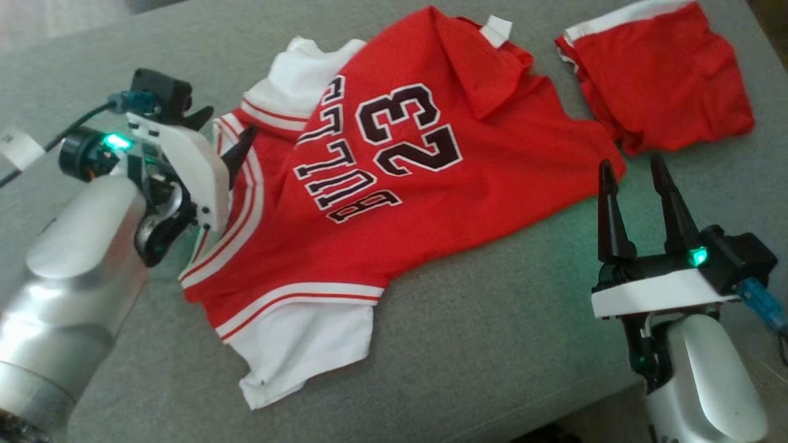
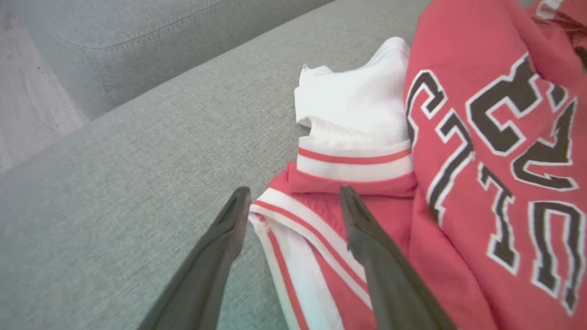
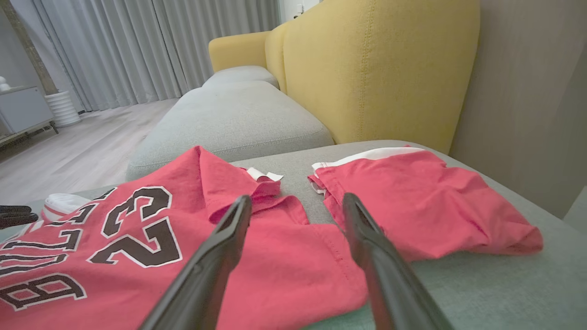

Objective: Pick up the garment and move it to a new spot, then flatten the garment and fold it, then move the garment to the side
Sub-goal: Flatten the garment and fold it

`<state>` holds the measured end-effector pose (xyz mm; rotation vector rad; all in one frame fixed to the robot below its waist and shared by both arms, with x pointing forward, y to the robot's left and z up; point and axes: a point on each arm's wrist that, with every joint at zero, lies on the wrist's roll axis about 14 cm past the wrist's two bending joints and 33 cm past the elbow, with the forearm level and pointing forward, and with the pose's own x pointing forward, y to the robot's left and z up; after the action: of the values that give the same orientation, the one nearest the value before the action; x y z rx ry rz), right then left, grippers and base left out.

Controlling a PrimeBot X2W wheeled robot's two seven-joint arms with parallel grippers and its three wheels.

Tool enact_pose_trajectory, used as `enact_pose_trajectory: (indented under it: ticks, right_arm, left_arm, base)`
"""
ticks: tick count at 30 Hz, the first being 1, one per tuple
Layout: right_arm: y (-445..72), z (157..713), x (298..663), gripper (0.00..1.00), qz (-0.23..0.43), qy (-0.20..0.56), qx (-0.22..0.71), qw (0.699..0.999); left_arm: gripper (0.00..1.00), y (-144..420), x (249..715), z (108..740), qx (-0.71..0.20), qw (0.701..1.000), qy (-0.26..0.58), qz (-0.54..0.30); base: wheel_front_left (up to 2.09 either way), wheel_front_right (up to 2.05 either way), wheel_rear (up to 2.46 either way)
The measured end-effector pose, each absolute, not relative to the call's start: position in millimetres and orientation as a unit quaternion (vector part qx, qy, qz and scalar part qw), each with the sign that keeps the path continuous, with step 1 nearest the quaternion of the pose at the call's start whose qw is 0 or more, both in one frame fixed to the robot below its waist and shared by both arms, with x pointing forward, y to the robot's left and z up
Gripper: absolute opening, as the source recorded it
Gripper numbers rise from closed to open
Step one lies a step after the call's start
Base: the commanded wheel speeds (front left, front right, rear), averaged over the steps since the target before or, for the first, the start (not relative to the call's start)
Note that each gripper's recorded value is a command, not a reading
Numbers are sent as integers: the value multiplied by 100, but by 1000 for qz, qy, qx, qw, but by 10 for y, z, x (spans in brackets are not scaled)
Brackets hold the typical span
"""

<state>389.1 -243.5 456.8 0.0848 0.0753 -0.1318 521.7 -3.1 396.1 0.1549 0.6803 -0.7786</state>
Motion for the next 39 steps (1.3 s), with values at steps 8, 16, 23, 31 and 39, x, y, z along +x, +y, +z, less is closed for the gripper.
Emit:
enact_pose_trajectory:
  ticks: [8, 16, 23, 31, 39]
  right_arm:
    - [-2557, 4555, 3825, 100, -85, 41, 40, 995]
    - [-2556, 4564, 3862, 100, -84, 38, 40, 995]
    - [-2484, 4597, 3984, 100, -70, 30, 40, 996]
    - [-2387, 4546, 4052, 100, -55, 36, 38, 997]
    - [-2265, 4578, 4163, 100, -34, 28, 37, 998]
  left_arm:
    - [100, -55, 5213, 3660, 103, 840, 371, -381]
    - [0, 99, 5404, 3708, 108, 863, 338, -359]
    - [0, 522, 6081, 4236, 109, 940, 210, -246]
    - [70, 889, 6506, 4710, 103, 976, 114, -157]
    - [100, 840, 6386, 4755, 110, 975, 91, -172]
  base:
    - [0, 0, 0]
    - [0, 0, 0]
    - [0, 0, 0]
    - [0, 0, 0]
    - [0, 0, 0]
